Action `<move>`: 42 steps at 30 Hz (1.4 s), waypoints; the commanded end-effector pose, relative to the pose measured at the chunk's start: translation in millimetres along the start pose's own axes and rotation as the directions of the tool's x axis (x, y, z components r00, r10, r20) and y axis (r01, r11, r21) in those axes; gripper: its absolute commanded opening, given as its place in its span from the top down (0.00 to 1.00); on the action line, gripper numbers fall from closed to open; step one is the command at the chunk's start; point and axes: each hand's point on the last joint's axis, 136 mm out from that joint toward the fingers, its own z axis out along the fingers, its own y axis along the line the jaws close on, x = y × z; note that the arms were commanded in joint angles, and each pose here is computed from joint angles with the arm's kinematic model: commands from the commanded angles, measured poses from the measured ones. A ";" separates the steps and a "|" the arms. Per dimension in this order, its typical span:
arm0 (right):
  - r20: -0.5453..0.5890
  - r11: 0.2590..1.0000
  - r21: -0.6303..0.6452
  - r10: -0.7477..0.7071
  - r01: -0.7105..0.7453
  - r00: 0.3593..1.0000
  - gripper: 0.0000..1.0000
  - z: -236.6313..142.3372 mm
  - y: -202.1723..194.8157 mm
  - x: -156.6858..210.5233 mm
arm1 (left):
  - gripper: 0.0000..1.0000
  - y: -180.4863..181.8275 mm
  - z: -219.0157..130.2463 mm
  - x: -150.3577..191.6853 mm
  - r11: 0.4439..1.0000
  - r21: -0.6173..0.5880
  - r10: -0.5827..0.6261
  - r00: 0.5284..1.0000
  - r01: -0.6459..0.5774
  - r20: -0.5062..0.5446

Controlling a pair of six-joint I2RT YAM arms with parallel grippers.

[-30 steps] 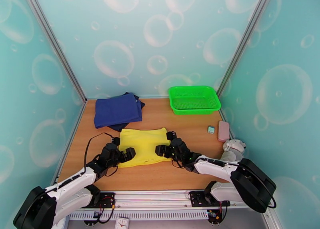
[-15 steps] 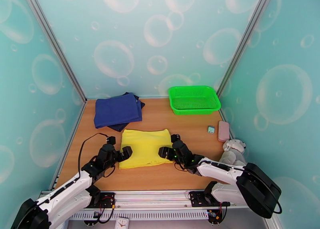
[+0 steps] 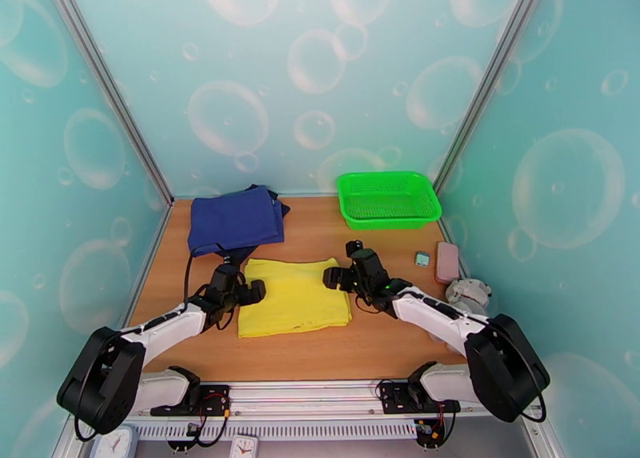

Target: Fold and stack the trousers

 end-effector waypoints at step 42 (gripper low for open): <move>0.134 0.995 -0.097 0.041 -0.028 0.990 0.09 -9.8 -40.2 -12.3 | 1.00 -136.8 -14.4 -286.6 0.991 -0.004 0.136 0.988 -0.136 0.068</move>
